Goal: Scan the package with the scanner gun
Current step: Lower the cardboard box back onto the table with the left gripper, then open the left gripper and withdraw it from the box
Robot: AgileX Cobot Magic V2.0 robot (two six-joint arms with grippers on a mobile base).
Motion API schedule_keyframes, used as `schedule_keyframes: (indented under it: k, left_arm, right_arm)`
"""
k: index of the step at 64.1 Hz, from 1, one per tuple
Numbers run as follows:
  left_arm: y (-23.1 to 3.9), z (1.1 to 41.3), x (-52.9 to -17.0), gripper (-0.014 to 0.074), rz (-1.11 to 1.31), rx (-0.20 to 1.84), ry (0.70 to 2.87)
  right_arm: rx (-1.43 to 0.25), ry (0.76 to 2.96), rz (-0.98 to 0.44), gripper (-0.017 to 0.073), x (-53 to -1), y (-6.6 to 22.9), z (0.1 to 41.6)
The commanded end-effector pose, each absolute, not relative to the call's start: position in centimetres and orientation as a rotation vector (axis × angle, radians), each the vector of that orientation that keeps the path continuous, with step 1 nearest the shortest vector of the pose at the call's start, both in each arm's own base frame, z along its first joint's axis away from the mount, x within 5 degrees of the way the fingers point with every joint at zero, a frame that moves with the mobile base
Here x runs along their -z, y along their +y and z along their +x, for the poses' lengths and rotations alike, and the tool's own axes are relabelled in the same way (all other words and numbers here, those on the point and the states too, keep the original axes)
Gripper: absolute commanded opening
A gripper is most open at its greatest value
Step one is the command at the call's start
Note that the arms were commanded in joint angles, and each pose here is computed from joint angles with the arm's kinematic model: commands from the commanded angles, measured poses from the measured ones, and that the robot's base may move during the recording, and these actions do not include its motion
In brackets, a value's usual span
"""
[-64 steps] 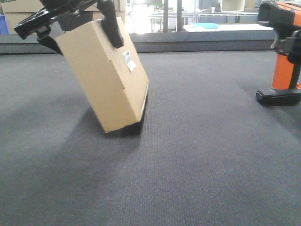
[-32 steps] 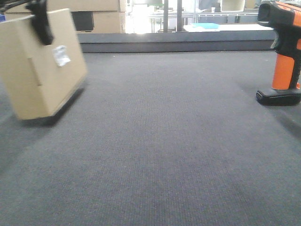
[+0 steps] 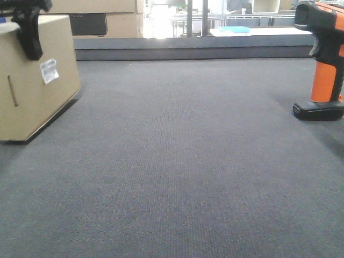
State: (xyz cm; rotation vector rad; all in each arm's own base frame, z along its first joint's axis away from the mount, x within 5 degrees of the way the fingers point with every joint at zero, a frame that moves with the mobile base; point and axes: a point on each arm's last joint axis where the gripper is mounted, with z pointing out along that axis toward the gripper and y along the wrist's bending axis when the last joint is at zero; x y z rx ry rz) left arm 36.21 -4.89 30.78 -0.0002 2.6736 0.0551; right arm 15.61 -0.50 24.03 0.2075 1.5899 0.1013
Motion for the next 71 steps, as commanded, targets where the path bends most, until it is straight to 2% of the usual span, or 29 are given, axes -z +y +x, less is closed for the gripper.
schedule_keyframes:
  k: [1,27,45,49,52,61,65,71]
  left_arm:
    - [-4.5,36.3,-30.8,-0.0111,-0.008,-0.072,2.669]
    - [-2.4,35.9,-30.6,-0.0111,-0.107,-0.060,2.740]
    - [-2.2,35.9,-30.6,-0.0091,-0.046,-0.026,2.749]
    - [-2.2,35.9,-30.6,-0.0017,-0.021,-0.031,2.749]
    - [-2.2,35.9,-30.6,0.0071,-0.015,-0.032,2.749]
    - [-2.2,35.9,-30.6,0.0395,-0.015,-0.032,2.749]
    - [-2.2,35.9,-30.6,0.0505,-0.015,-0.032,2.749]
    - [-2.2,35.9,-30.6,0.0605,-0.015,-0.032,2.747]
  right_arm:
    - [-0.099,1.597,0.203,0.0487,-23.9,-0.5,15.5]
    - [-0.099,1.603,0.204,0.0487,-23.8,-0.5,15.5]
    - [-0.099,1.603,0.204,0.0487,-23.8,-0.5,15.5]
    - [-0.099,1.603,0.204,0.0487,-23.8,-0.5,15.5]
    - [-0.099,1.603,0.204,0.0487,-23.8,-0.5,15.5]
    - [-0.099,1.603,0.204,0.0487,-23.8,-0.5,15.5]
    - [-0.099,1.603,0.204,0.0487,-23.8,-0.5,15.5]
    - [-0.099,1.603,0.204,0.0487,-23.8,-0.5,15.5]
